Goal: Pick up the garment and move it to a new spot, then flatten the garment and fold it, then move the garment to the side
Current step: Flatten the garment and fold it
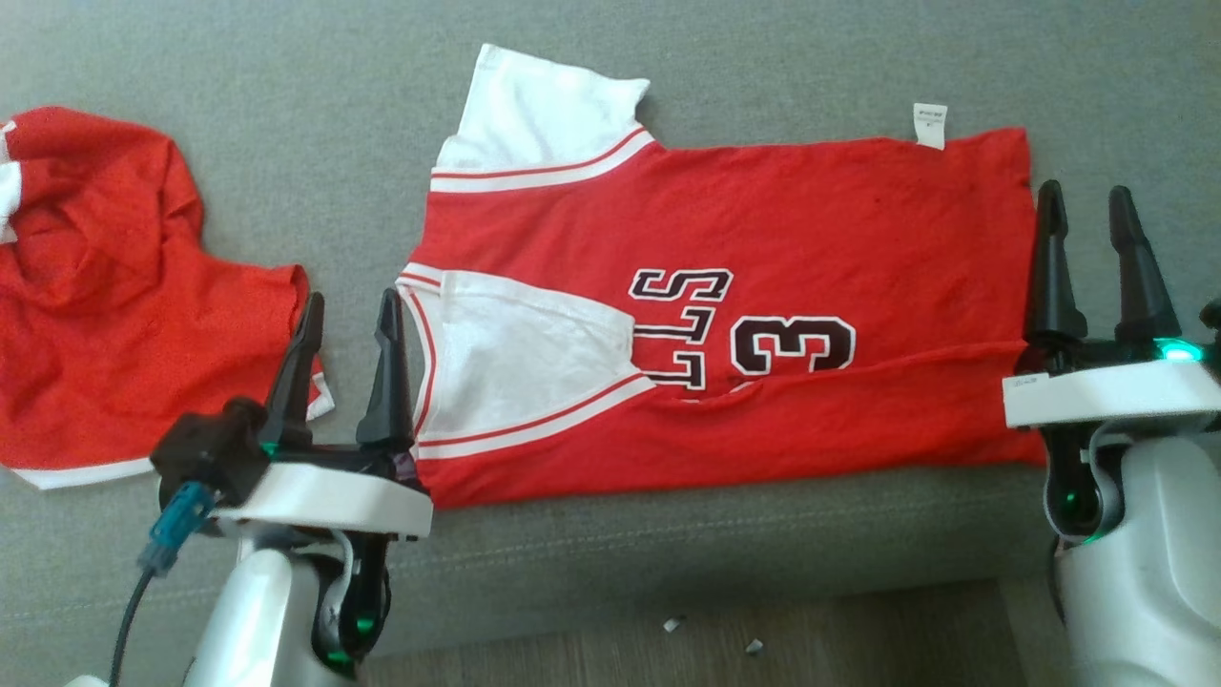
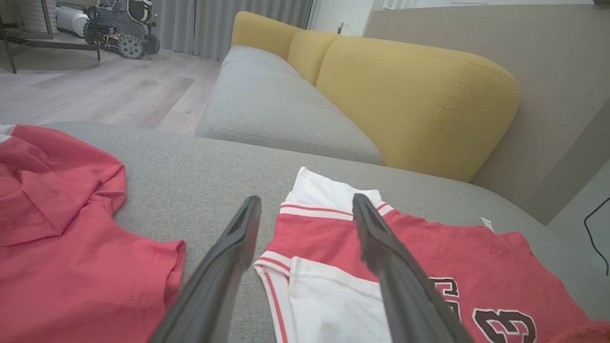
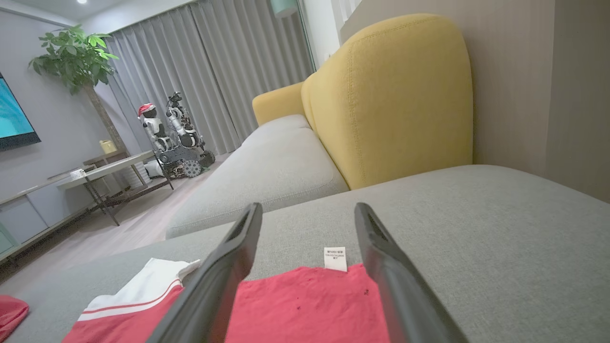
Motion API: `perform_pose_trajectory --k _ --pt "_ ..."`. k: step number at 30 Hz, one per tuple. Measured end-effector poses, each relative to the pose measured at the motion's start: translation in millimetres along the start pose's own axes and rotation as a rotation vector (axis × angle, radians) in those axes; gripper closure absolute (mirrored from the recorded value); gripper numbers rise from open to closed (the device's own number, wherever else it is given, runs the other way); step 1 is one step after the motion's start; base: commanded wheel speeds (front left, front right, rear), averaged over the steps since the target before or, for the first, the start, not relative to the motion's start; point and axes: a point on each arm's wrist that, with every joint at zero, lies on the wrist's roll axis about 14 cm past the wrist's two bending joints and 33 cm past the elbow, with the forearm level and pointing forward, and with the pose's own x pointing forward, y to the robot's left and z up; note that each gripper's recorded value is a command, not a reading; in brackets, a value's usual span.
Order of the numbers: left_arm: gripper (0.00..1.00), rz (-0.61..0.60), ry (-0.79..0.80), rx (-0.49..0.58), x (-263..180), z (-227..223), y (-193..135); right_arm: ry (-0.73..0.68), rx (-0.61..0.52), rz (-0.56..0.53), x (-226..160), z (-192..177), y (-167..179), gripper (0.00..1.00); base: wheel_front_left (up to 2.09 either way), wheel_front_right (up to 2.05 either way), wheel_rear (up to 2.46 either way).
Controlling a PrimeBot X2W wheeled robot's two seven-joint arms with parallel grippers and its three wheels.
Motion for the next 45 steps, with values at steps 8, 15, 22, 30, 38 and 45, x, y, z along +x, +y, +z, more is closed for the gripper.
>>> perform_pose_trajectory --k 8,15,22,30,38,45 --pt "0.0 -0.01 0.026 -0.005 8.1 -11.4 -1.1 0.135 -0.027 -0.029 11.7 -25.7 -16.3 0.0 0.0 0.0 0.0" --pt "0.0 -0.036 0.047 0.001 25.2 -23.9 -4.2 0.297 -0.058 -0.087 54.2 -41.1 -51.7 0.0 0.0 0.0 0.0" --pt "0.0 -0.037 0.072 0.0 38.4 -38.2 0.3 0.476 -0.096 -0.173 81.1 -71.7 -91.6 0.0 0.0 0.0 0.0" --pt "0.0 -0.018 0.096 0.01 40.5 -49.2 9.9 0.609 -0.118 -0.187 92.0 -104.8 -98.4 0.0 0.0 0.0 0.0" --pt "0.0 -0.026 0.082 0.018 47.4 -45.8 9.7 0.669 -0.124 -0.232 93.0 -111.6 -114.6 0.02 0.0 0.0 0.0" --pt "0.0 -0.043 0.066 0.034 54.6 -41.6 5.9 0.632 -0.131 -0.178 90.5 -107.4 -94.4 1.0 0.0 0.0 0.0"
